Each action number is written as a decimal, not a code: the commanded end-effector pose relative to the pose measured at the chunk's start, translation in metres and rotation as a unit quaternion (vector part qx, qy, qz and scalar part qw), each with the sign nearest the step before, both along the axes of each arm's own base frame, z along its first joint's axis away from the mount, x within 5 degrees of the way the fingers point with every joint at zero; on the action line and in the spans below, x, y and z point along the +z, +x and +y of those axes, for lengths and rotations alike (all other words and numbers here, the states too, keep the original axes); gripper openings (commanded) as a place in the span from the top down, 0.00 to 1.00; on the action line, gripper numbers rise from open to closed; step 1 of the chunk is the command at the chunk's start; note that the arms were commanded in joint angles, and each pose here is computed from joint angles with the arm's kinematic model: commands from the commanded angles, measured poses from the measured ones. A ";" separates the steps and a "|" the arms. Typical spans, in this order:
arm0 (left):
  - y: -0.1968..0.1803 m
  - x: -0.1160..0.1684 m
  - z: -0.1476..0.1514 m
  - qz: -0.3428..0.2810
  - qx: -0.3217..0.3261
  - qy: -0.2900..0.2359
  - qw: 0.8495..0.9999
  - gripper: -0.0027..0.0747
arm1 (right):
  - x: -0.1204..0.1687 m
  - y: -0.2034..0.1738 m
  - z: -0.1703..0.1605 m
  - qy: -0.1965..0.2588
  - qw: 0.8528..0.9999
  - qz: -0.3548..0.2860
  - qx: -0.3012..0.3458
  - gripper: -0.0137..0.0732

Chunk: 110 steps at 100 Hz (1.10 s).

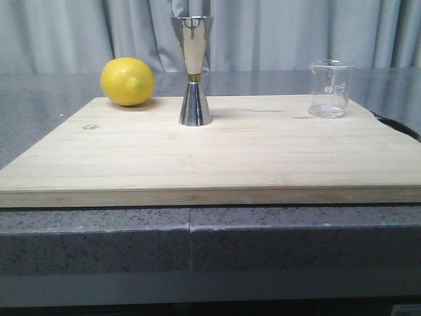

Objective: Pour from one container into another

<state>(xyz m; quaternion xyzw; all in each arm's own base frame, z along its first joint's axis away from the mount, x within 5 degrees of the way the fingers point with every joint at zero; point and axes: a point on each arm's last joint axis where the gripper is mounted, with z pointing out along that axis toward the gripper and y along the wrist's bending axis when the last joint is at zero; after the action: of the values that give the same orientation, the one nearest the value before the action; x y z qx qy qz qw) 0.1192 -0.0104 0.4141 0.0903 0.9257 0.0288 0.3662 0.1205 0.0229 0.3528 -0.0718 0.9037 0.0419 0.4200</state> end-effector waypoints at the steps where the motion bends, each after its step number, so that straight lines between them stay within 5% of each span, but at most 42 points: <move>1: 0.003 0.011 0.000 -0.043 0.002 -0.011 0.999 0.99 | 0.016 0.001 0.000 0.002 0.999 -0.052 0.002 0.92; 45: 0.003 0.009 0.000 -0.043 0.002 -0.010 0.999 0.99 | 0.016 0.001 0.000 0.002 0.999 -0.052 0.002 0.92; 68: -0.028 -0.018 0.006 -0.121 0.009 -0.024 0.992 0.99 | 0.016 0.001 0.000 0.002 0.999 -0.052 0.002 0.92; 88: -0.057 -0.068 0.011 -0.307 0.026 -0.034 0.951 0.99 | 0.016 0.001 0.000 0.002 0.999 -0.052 0.002 0.92; 110: -0.064 -0.144 0.011 -0.385 0.018 -0.037 0.922 0.99 | 0.016 0.001 0.000 0.002 0.999 -0.052 0.002 0.92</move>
<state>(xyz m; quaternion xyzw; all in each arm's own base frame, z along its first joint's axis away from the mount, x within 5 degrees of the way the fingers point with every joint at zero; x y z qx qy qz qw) 0.0537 0.0019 0.2775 0.0451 0.7704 0.0424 0.6346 0.1205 0.0228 0.3529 -0.0720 0.9037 0.0408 0.4202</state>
